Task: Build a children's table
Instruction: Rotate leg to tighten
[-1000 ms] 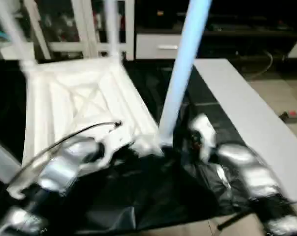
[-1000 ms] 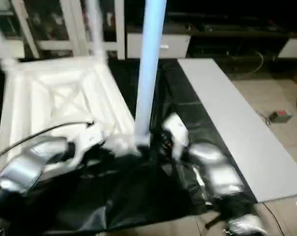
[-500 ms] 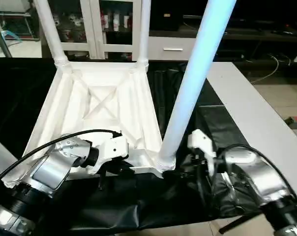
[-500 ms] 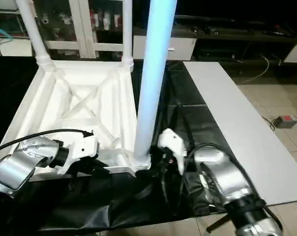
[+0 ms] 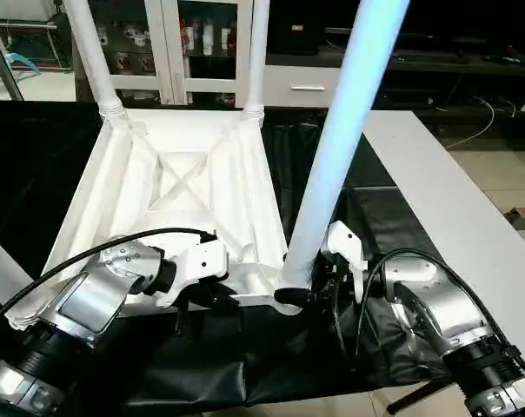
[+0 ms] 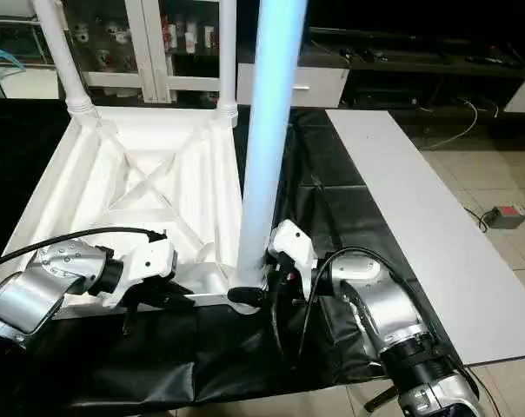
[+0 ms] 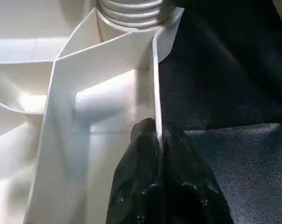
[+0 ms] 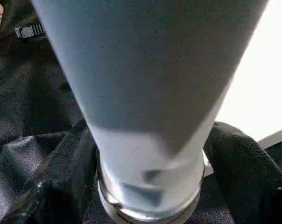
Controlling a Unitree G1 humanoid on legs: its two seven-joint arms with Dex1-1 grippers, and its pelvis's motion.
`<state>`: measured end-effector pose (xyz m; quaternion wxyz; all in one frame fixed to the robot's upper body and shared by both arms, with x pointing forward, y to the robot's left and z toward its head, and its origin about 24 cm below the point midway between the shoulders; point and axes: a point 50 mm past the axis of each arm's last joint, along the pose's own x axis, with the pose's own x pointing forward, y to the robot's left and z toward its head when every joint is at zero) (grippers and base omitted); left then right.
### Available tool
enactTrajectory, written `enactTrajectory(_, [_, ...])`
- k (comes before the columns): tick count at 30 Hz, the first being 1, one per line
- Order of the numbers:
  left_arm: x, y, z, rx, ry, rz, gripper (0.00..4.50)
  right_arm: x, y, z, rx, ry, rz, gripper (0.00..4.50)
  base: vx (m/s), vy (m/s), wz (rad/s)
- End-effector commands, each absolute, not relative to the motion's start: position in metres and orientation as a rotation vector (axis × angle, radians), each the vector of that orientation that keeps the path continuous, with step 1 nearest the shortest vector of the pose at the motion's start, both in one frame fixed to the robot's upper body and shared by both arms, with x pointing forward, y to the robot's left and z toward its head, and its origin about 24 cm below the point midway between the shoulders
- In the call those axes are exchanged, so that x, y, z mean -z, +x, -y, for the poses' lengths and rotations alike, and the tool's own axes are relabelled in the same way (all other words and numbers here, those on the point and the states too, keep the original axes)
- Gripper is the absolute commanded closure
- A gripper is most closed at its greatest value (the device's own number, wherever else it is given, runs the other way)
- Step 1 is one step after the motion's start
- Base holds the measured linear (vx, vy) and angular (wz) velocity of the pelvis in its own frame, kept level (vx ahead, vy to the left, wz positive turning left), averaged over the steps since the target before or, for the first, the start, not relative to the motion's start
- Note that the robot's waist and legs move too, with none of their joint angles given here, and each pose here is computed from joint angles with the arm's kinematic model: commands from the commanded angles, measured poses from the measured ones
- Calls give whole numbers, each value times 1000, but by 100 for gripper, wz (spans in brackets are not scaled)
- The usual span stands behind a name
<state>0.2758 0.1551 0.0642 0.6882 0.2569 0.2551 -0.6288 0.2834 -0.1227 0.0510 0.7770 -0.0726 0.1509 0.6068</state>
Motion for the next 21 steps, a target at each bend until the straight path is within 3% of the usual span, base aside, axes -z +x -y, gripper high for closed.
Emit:
enactTrajectory(1, [-57, 270, -148, 1488, 585, -611, 450, -54, 285, 129, -1300, -153, -309, 130, 0, 0, 0])
enactTrajectory(4, [-57, 271, -149, 1488, 584, -612, 450, -52, 283, 129, -1305, -154, -314, 165, 0, 0, 0])
enactTrajectory(9, [-56, 270, -149, 1484, 579, -617, 450, -48, 282, 128, -1297, -147, -330, 179, 0, 0, 0])
enactTrajectory(14, [-54, 282, -139, 1329, 492, -568, 450, -35, 299, 119, -1035, -97, -343, 182, 0, 0, 0])
enactTrajectory(21, [-51, 312, -110, 990, 360, -511, 450, -29, 327, 80, -658, 80, -348, 183, -24, 8, -3])
